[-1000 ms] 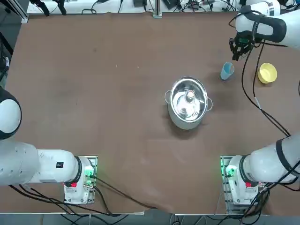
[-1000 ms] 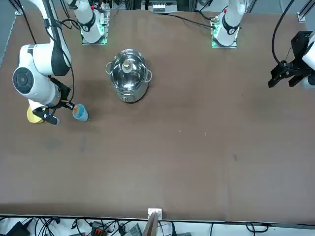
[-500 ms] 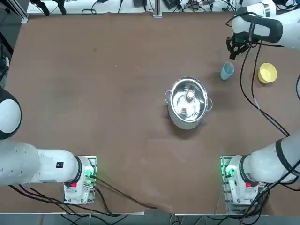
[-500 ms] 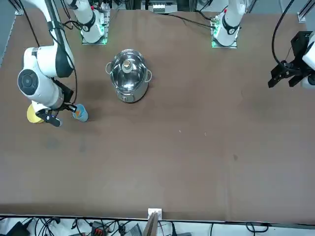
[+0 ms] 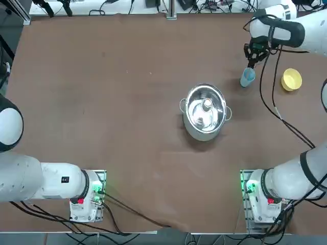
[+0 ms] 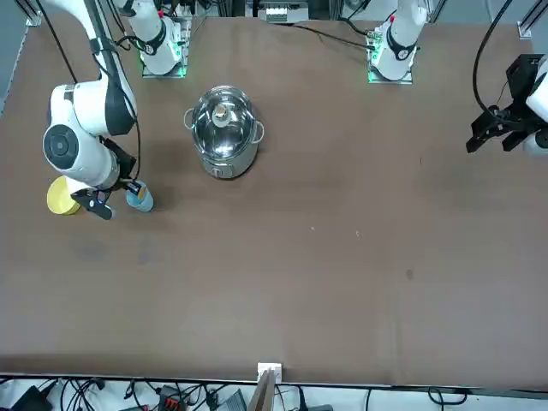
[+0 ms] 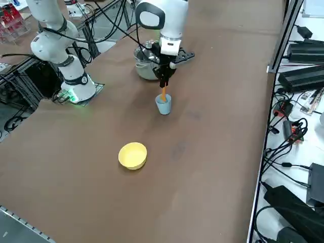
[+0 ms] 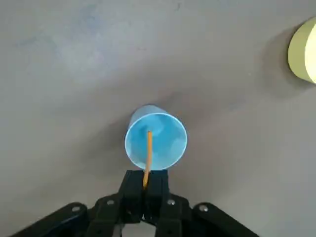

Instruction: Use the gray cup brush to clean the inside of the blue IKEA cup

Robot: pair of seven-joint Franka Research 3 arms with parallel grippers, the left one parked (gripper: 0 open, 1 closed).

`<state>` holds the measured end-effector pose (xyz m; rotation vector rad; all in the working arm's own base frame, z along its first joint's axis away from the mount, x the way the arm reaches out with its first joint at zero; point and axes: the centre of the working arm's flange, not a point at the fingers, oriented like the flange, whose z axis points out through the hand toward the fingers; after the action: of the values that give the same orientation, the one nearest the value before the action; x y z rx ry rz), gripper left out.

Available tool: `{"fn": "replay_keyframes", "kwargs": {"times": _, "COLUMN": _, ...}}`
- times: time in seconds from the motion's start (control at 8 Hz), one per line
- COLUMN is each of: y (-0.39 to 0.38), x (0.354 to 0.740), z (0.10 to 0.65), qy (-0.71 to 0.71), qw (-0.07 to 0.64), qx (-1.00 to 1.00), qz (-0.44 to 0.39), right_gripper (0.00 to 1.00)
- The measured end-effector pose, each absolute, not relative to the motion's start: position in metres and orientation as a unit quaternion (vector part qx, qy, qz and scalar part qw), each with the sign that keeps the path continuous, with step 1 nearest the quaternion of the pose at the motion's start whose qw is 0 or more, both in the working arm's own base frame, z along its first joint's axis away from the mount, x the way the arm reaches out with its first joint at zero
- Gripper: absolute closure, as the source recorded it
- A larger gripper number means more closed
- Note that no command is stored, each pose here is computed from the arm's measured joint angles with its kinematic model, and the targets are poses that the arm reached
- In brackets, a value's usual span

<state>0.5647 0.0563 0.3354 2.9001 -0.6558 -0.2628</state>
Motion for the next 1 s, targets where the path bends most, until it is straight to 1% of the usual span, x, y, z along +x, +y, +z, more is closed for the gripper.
{"fn": "replay_keyframes", "kwargs": {"times": 0.5, "y": 0.044, "x": 0.567, "z": 0.344, "qy": -0.231, "qw": 0.085, "qx": 0.964, "qz": -0.104, "right_gripper": 0.96}}
{"fn": "replay_keyframes", "kwargs": {"times": 1.0, "y": 0.039, "x": 0.577, "z": 0.336, "qy": -0.219, "qw": 0.111, "qx": 0.964, "qz": -0.099, "right_gripper": 0.96}}
